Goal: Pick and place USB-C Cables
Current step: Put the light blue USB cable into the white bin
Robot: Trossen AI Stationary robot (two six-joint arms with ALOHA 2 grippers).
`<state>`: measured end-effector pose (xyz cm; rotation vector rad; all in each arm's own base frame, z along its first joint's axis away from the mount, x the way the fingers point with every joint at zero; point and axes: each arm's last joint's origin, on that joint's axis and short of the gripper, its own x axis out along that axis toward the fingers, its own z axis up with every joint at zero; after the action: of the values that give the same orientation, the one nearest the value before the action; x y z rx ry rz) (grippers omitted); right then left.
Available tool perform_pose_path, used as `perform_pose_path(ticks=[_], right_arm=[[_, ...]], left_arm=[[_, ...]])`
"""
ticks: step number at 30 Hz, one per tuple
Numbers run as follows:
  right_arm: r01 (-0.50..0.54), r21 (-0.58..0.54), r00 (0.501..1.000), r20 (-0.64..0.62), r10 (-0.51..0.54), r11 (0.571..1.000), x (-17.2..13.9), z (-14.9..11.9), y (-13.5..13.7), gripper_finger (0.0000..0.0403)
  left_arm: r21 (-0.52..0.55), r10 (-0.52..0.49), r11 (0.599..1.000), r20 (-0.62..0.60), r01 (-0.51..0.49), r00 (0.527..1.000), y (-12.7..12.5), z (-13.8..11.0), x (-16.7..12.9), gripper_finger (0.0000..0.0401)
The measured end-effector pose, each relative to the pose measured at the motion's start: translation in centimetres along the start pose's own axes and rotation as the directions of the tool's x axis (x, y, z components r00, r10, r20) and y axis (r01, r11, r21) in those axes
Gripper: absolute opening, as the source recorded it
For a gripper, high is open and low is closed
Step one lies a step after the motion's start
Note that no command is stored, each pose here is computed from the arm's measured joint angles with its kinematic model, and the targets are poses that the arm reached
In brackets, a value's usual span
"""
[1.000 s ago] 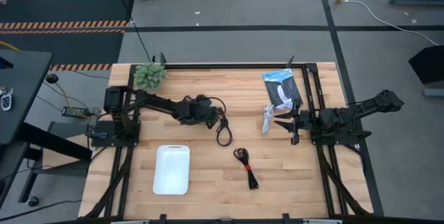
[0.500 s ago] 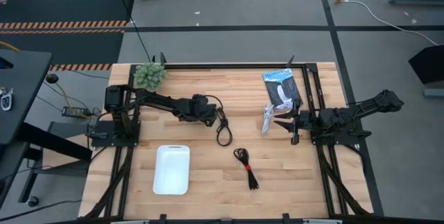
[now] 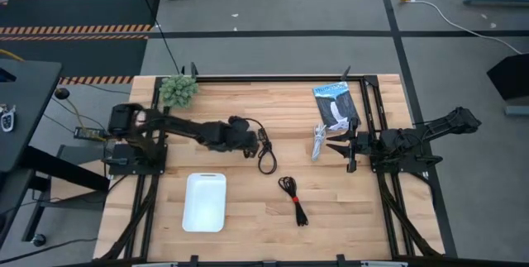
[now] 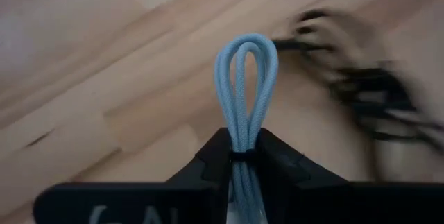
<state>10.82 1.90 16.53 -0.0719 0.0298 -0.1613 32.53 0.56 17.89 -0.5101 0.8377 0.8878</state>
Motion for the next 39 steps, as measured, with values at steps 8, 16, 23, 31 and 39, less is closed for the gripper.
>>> perform_pose_path(ticks=[8,16,23,31,39], right_arm=[[0.000,0.000,1.000,0.000,0.000,1.000,0.0,0.0,0.0,0.0096],[0.000,0.003,1.000,0.007,0.000,1.000,0.0,0.1,0.0,0.0096],[0.000,0.003,1.000,0.006,0.000,1.000,0.0,0.1,0.0,0.0096],[0.000,0.003,1.000,0.006,0.000,1.000,0.0,0.1,0.0,0.0096],[0.000,0.003,1.000,0.007,0.000,1.000,0.0,0.1,0.0,0.0096]], left_arm=[[-0.023,-0.288,0.956,0.133,0.294,0.948,-3.6,-2.3,-10.4,0.0069],[-0.204,-0.484,0.855,0.014,0.476,0.875,-4.3,-10.0,-17.3,0.0061],[-0.397,-0.456,0.834,-0.105,0.383,0.884,-3.3,-16.5,-19.5,0.0069],[-0.483,-0.241,0.866,-0.170,0.133,0.955,-0.3,-18.6,-19.6,0.0066],[-0.441,-0.141,0.897,-0.206,0.037,0.968,-0.1,-17.5,-18.6,0.0111]])
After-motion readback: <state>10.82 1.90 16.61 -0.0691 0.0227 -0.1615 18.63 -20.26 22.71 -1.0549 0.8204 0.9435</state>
